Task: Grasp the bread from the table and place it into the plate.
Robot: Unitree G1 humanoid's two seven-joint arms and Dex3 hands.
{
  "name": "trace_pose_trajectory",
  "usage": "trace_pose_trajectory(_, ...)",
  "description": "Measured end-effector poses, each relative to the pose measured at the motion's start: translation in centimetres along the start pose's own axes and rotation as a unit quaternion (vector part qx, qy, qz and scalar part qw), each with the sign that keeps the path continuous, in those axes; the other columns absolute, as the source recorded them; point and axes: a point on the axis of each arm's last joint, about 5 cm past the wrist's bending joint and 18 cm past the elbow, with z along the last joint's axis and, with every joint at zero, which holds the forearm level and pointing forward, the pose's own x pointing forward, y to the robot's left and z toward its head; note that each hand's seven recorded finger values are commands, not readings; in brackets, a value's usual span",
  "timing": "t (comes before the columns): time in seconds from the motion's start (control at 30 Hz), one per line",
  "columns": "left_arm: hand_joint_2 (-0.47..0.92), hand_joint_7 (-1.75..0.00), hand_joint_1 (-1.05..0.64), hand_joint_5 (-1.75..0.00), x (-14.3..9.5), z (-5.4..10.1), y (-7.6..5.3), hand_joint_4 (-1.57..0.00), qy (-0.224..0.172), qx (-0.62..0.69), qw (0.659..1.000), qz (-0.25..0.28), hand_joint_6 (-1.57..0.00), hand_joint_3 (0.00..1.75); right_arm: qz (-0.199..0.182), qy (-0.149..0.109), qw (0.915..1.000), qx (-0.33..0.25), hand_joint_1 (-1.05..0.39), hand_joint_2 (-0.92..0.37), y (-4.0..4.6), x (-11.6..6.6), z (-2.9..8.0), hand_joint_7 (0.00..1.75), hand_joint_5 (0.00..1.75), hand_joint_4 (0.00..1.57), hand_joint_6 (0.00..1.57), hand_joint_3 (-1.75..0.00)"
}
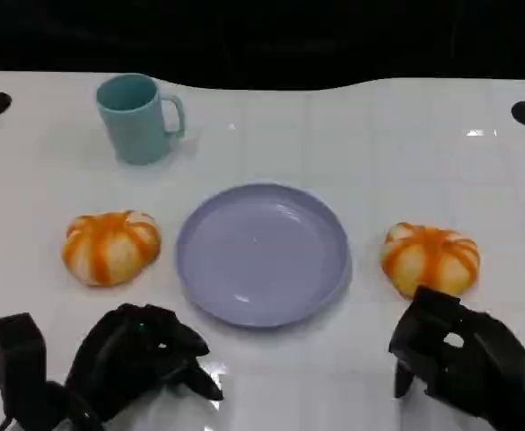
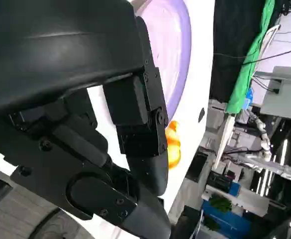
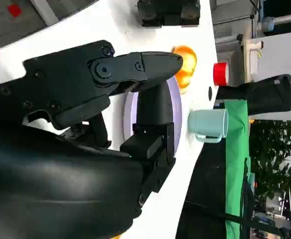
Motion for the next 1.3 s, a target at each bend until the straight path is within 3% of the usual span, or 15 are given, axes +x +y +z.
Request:
trace_pose_trajectory(0.67, 0.69, -0.21, -1.03, -0.39, 0.0, 0.0, 0.0, -1.57, 0.001, -0.001, 1.000, 0.000, -1.57, 0.00, -0.001, 0.001, 1.0000, 0.004, -0.57, -0.92, -0.05, 0.0, 0.0, 1.51, 1.75, 0.71, 0.61, -0.24)
trace_pose_trajectory(0.93, 0.70, -0.21, -1.03, -0.39, 0.0, 0.0, 0.0, -1.57, 0.001, -0.001, 1.000, 0.000, -1.57, 0.00, -0.007, -0.006, 1.0000, -0.004, -0.54, -0.92, -0.06, 0.0, 0.1, 1.47, 1.75, 0.65, 0.57, -0.25)
trace_pose_trajectory(1.13, 0.70, -0.21, -1.03, -0.39, 0.0, 0.0, 0.0, -1.57, 0.001, -0.002, 1.000, 0.000, -1.57, 0.00, -0.020, -0.062, 0.9965, -0.052, -0.51, -0.92, -0.81, 0.8, 1.2, 1.18, 1.61, 0.47, 0.45, -0.26)
trace_pose_trajectory(1.3, 0.70, -0.20, -1.03, -0.39, 0.0, 0.0, 0.0, -1.57, 0.002, -0.001, 1.000, 0.000, -1.57, 0.00, -0.012, -0.098, 0.9842, -0.147, -0.50, -0.92, -2.06, 1.5, 2.3, 0.71, 1.12, 0.39, 0.41, -0.13)
